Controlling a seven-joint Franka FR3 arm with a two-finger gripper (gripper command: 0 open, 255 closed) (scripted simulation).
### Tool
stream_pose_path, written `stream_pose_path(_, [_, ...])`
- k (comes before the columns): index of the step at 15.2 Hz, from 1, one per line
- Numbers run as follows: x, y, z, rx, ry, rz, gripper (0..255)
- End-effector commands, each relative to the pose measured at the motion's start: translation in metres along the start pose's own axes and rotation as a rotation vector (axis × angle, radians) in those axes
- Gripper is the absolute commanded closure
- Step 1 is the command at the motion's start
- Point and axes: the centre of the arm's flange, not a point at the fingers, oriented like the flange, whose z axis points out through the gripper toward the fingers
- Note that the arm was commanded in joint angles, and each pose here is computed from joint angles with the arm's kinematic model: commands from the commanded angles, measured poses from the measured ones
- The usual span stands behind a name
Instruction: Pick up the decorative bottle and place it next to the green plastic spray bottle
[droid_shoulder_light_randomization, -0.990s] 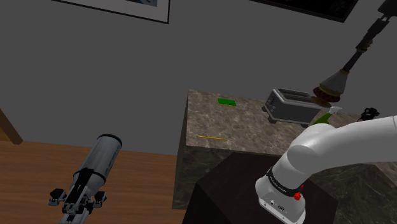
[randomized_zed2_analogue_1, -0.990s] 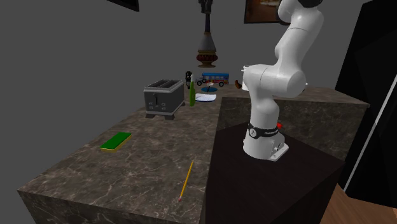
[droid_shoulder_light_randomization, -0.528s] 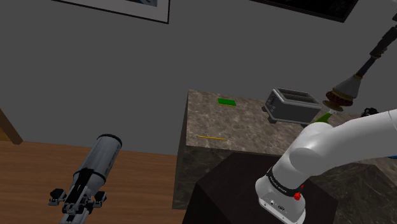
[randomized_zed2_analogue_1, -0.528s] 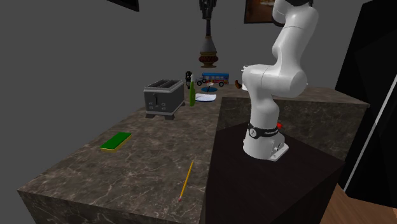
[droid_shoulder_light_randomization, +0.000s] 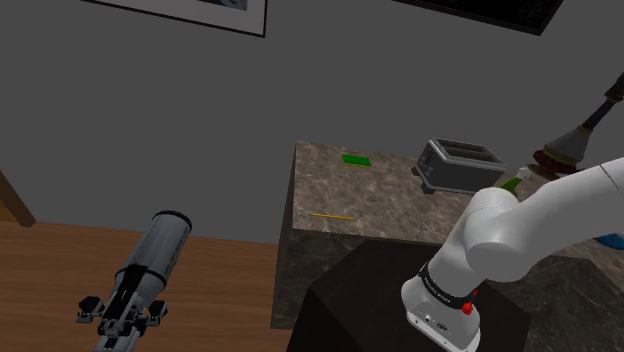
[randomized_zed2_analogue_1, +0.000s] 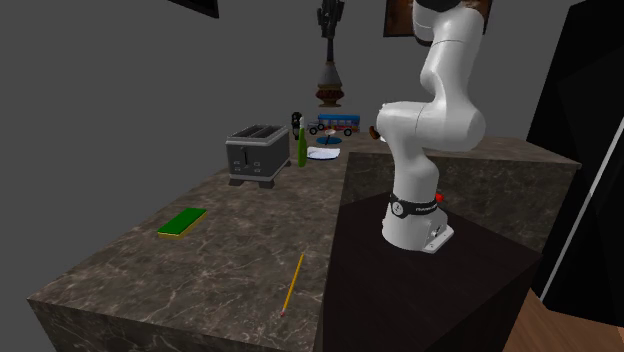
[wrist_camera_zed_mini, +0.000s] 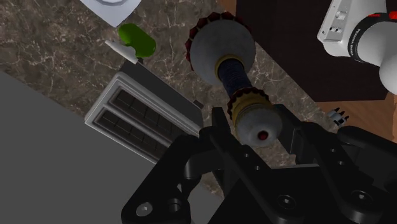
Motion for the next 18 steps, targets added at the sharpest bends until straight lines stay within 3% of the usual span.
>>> stream_pose_path(1, [-0.003, 0.003, 0.010, -0.001, -0.001, -0.001, 255])
stream_pose_path(18, [-0.010, 0.004, 0.100, -0.001, -0.001, -0.001, 255])
